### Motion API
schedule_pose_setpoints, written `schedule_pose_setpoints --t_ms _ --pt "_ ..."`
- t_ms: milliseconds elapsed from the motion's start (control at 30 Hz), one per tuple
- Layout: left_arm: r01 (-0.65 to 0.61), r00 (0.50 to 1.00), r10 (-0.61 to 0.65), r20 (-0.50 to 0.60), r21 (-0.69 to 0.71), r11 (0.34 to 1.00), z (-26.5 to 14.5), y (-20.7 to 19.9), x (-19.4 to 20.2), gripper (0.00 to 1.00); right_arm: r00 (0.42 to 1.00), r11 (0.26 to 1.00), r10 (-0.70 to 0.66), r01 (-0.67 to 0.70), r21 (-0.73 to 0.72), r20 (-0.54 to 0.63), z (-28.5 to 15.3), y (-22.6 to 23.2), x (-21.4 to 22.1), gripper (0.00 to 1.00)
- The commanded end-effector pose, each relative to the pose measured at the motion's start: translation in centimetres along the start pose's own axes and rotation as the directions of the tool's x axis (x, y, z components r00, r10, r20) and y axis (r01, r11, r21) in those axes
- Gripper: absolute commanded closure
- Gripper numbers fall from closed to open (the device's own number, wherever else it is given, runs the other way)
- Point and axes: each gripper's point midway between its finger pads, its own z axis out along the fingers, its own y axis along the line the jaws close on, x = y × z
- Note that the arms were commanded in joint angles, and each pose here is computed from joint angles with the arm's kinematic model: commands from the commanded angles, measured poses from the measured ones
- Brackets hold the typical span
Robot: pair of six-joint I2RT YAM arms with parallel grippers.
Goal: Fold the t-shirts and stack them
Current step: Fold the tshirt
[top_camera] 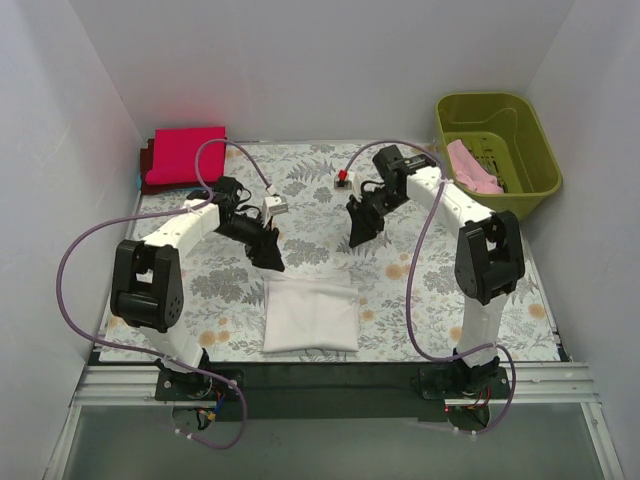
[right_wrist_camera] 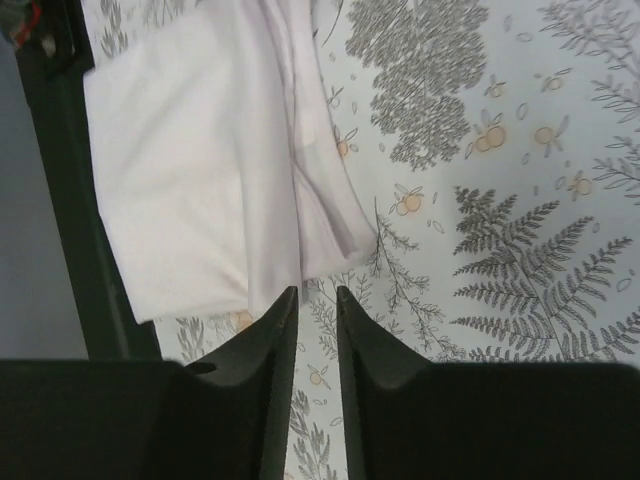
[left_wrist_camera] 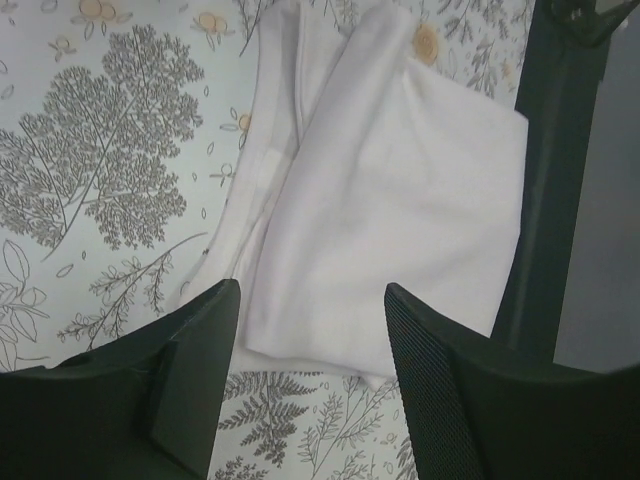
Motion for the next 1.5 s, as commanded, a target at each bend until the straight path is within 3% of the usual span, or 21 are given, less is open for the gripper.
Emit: schedule_pose_setpoints --t_ms 0,100,300,833,1033,1167,1367,1467 --pt "-0.065 0.993 0.06 0.106 0.041 0.997 0.3 -2.0 -4.3 0.41 0.99 0.991 0.117 -0.11 -0.081 0.083 0.0 0.2 -2.8 0.74" --pt "-0.062 0.996 0.059 0.073 0.04 0.997 2.5 -1.9 -4.3 0.43 0.981 0.978 0.176 -0.164 -0.132 0.084 1.5 0.0 -3.2 0.84" --pt "-0.106 0.994 0.106 0.014 -0.012 0.994 5.8 -1.3 -2.9 0.44 0.96 0.939 0.269 -0.246 -0.239 0.07 4.3 -0.1 -3.2 0.93" --pt "-0.123 0.991 0.121 -0.053 -0.019 0.992 10.0 -0.9 -0.3 0.42 0.896 0.847 0.444 -0.418 -0.329 0.006 8.7 0.0 -1.8 0.99" --pt "-0.135 0.989 0.134 -0.068 -0.007 0.991 10.3 -1.0 0.6 0.49 0.87 0.818 0.492 -0.473 -0.328 -0.028 10.3 0.1 -1.2 0.99" --pt "-0.135 0.989 0.135 -0.068 0.004 0.991 10.4 -1.2 0.7 0.61 0.86 0.812 0.51 -0.494 -0.311 -0.036 10.9 0.0 -0.7 0.99" --pt "-0.142 0.986 0.144 -0.084 0.021 0.99 10.4 -1.4 1.3 0.65 0.849 0.806 0.527 -0.516 -0.29 -0.047 11.6 -0.3 -0.2 0.99" --pt "-0.164 0.984 0.165 -0.069 0.022 0.986 10.1 -1.7 0.8 0.76 0.848 0.805 0.527 -0.519 -0.287 -0.057 12.0 0.0 0.1 0.99"
